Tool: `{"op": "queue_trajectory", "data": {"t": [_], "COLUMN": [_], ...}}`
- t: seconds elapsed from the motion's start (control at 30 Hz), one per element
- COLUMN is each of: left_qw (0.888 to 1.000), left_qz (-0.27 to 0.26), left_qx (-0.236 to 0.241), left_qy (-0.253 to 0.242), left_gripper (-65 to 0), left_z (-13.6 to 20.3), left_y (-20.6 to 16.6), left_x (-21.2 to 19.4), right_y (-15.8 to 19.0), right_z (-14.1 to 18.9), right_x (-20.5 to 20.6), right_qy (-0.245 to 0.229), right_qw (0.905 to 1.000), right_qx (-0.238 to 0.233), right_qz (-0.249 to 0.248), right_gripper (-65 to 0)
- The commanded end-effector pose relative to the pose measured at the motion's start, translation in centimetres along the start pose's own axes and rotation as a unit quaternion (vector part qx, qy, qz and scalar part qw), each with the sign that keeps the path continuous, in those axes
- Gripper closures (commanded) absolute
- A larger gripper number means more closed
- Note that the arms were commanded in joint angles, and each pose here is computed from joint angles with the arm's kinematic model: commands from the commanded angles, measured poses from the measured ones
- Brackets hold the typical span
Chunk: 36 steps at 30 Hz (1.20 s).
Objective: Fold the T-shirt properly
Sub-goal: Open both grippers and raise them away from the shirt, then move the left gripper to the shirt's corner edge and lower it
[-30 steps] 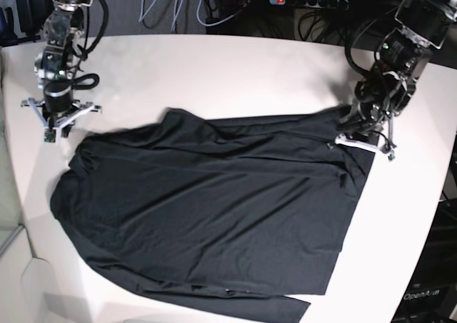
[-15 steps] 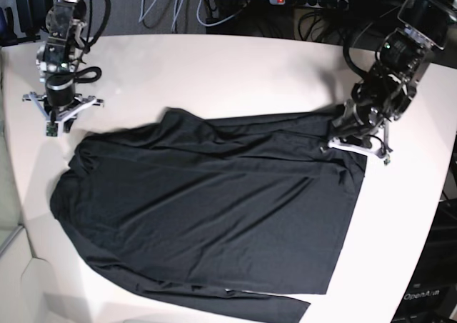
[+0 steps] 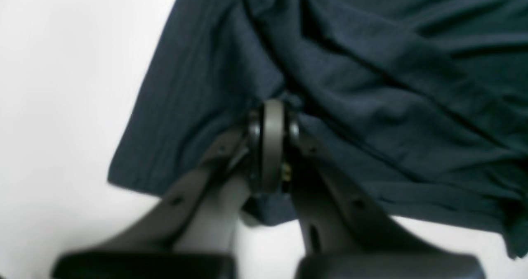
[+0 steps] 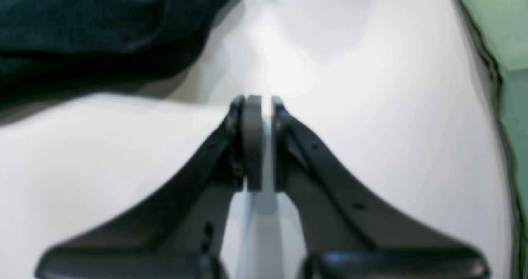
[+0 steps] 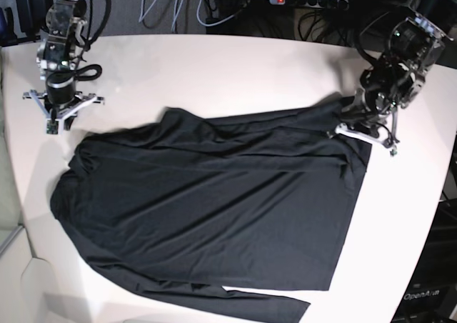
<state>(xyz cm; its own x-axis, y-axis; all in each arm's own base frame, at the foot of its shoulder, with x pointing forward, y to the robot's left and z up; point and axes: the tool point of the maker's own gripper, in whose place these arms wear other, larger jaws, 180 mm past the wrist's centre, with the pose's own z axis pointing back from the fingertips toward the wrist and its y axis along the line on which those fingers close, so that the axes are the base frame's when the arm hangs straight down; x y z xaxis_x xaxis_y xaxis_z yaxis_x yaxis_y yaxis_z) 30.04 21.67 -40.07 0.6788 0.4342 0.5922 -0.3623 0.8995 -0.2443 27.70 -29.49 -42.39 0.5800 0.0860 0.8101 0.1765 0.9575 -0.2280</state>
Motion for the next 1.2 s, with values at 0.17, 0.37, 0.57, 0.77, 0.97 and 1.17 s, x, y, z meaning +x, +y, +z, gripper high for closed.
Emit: {"op": "queue_trajectory", "data": {"t": [0.17, 0.37, 0.57, 0.77, 0.97, 1.17], "left_qw": [1.000, 0.999, 0.999, 0.998, 0.998, 0.994], "left_qz": [-0.017, -0.025, -0.030, -0.041, -0.059, -0.101], "left_qx": [0.002, 0.003, -0.012, -0.025, 0.005, 0.026], "left_qy": [-0.025, -0.029, -0.030, -0.033, -0.011, -0.019], "left_gripper": [0.0, -1.5, -25.6, -20.9, -21.0, -27.3], "left_z": [0.3, 0.3, 0.7, 1.8, 2.4, 2.6], "left_y": [0.2, 0.3, -0.7, -1.2, 1.9, 3.3], "left_x": [1.3, 1.3, 1.3, 1.3, -0.7, -1.9], "right_y": [-0.7, -0.9, -0.9, -0.9, -1.0, -1.0], "right_z": [0.0, 0.8, 1.1, 1.5, 1.5, 1.5], "right_x": [1.6, 1.9, 2.9, 2.1, 1.9, 1.9], "right_qy": [-0.026, -0.032, -0.045, -0.037, -0.035, -0.035], "right_qw": [0.9996, 0.9994, 0.9988, 0.9992, 0.9992, 0.9992], "right_qx": [-0.007, -0.008, -0.009, -0.008, -0.008, -0.008], "right_qz": [0.003, 0.010, 0.014, 0.016, 0.015, 0.015], "right_gripper": [-2.2, -2.2, -2.3, -2.3, -2.2, -2.2]}}
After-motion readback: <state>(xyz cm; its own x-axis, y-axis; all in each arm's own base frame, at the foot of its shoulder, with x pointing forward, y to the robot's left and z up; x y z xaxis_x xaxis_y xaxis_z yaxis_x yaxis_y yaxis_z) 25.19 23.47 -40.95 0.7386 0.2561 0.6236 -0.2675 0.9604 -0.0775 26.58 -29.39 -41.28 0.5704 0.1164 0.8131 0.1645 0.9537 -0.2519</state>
